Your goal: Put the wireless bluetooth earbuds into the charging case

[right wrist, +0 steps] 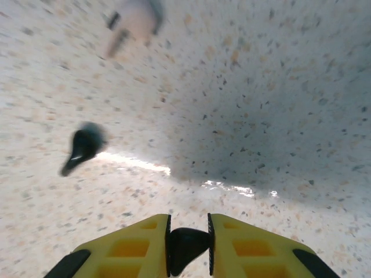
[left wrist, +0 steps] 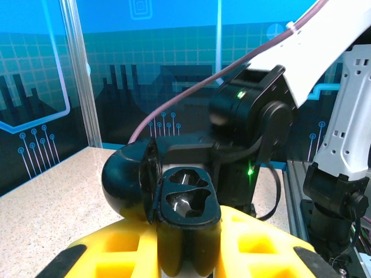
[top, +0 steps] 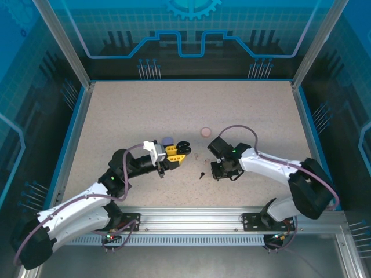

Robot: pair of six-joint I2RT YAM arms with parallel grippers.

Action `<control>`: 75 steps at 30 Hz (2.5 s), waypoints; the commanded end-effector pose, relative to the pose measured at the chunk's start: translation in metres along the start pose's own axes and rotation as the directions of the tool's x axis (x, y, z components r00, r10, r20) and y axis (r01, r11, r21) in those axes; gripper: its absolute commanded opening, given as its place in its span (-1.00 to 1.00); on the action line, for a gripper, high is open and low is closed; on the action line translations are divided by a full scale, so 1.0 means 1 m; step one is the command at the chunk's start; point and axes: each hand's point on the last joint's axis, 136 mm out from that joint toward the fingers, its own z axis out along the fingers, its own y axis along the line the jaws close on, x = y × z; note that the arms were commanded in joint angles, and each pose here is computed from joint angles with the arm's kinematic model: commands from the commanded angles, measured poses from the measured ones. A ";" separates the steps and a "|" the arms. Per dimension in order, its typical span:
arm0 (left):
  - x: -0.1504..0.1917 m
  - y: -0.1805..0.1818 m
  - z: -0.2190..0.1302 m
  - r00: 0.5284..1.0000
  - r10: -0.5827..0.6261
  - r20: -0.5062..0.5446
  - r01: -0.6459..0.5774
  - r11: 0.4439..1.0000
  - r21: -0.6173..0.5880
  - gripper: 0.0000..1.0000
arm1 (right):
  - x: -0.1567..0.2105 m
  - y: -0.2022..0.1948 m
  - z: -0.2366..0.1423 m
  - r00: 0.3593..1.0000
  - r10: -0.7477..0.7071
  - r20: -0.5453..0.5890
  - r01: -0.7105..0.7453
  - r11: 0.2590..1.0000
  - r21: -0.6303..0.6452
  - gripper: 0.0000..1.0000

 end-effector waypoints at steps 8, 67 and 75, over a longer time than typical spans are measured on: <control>0.017 0.019 0.019 0.996 -0.088 -0.003 0.088 0.994 -0.065 -1.00 | -0.057 0.010 -0.121 0.895 -0.001 0.445 0.054 0.993 -0.106 -0.54; 0.032 0.018 0.082 0.994 -0.100 0.040 0.104 0.987 -0.125 -1.00 | -0.073 0.077 -0.188 0.774 0.044 0.632 0.167 0.948 -0.271 -0.56; 0.031 0.020 0.082 0.994 -0.103 0.046 0.108 0.985 -0.131 -1.00 | -0.067 0.076 -0.178 0.799 0.032 0.600 0.160 0.951 -0.264 -0.55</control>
